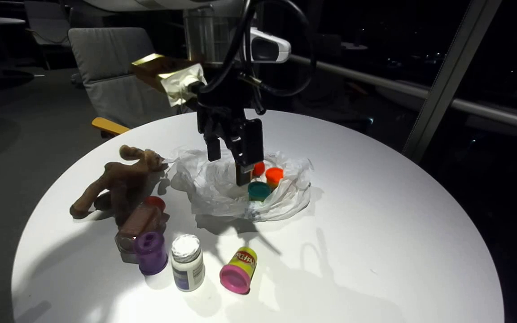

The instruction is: Put all the contents in the white plastic bag

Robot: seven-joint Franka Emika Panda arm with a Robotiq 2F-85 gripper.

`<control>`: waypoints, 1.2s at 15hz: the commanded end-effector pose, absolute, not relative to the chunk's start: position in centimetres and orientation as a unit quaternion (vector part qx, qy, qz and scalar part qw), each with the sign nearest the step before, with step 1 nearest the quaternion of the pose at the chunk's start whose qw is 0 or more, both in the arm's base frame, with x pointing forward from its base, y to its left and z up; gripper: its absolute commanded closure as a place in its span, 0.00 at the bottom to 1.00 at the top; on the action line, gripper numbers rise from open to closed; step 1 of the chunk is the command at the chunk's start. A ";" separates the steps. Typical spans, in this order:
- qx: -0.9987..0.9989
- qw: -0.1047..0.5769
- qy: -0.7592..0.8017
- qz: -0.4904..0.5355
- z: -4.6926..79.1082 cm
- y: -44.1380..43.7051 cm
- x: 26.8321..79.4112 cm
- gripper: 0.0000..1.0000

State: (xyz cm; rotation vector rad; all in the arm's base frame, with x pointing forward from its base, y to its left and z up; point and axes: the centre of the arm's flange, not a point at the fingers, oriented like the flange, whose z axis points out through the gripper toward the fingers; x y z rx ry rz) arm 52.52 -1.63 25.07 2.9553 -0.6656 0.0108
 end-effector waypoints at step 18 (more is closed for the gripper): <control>0.979 0.020 -0.199 0.031 18.0 -1.8 41.2 0.00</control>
